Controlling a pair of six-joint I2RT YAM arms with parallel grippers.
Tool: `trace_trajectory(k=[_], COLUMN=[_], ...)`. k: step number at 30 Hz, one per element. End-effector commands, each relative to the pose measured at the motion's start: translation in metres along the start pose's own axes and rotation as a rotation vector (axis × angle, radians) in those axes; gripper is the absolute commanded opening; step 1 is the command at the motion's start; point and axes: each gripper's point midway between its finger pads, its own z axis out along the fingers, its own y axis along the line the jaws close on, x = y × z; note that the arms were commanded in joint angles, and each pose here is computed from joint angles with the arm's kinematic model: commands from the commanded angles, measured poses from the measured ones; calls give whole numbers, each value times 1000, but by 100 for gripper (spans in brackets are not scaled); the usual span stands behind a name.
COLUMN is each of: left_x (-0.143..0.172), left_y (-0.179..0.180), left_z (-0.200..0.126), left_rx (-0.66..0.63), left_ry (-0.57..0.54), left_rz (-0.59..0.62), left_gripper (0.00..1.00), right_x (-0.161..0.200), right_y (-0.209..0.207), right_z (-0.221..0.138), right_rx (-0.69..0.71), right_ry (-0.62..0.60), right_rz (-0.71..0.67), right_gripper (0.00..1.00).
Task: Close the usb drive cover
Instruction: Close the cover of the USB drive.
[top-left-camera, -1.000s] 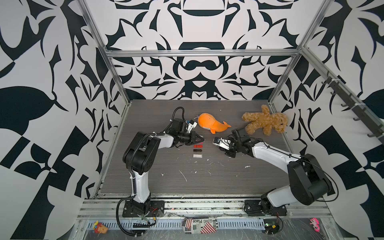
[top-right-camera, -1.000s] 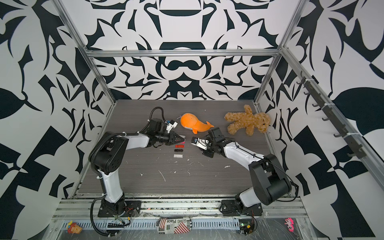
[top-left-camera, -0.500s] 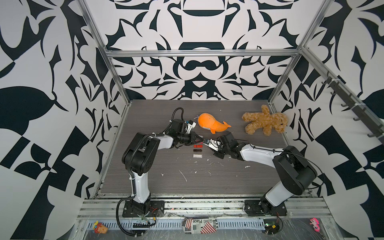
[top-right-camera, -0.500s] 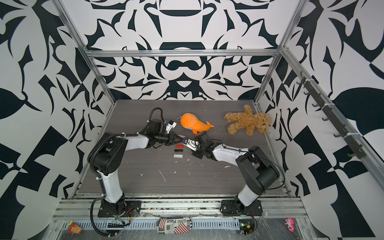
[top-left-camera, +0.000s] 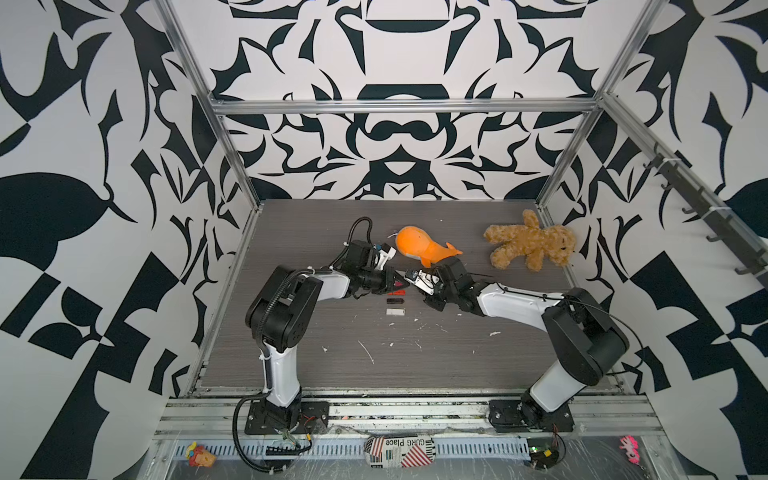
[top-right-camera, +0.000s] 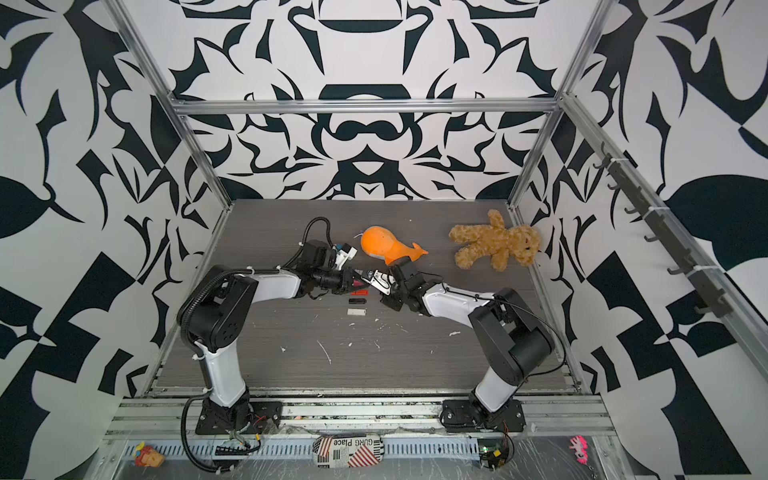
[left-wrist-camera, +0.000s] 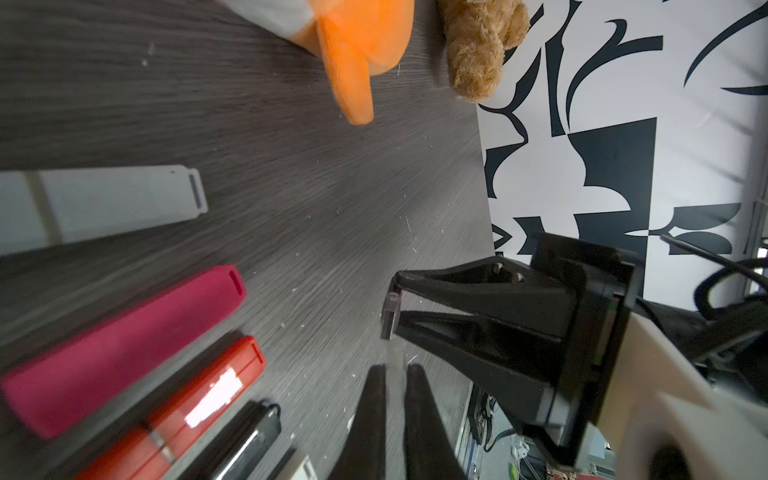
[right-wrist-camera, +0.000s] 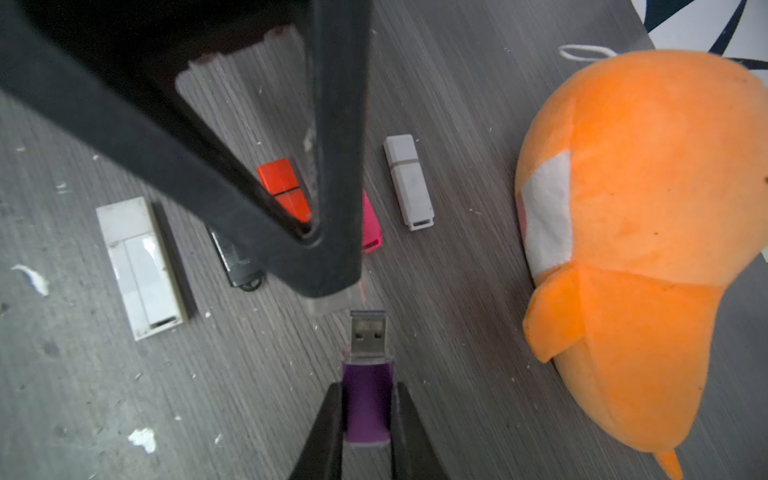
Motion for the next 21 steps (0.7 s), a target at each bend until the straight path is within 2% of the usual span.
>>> trace_trajectory(k=[1,21], left_x=[-3,-12], left_y=[-11,-8], left_z=[-2,3], left_rx=[3,-18], left_ry=[-3,-50], left_rz=[23,17], left_gripper=[7,7], right_x=[-23,-36], right_y=[-7,2], right_z=[-3,0], right_rx=[10,-38], right_ry=[-61,-106], right_rz=[8,20], right_gripper=[13,13])
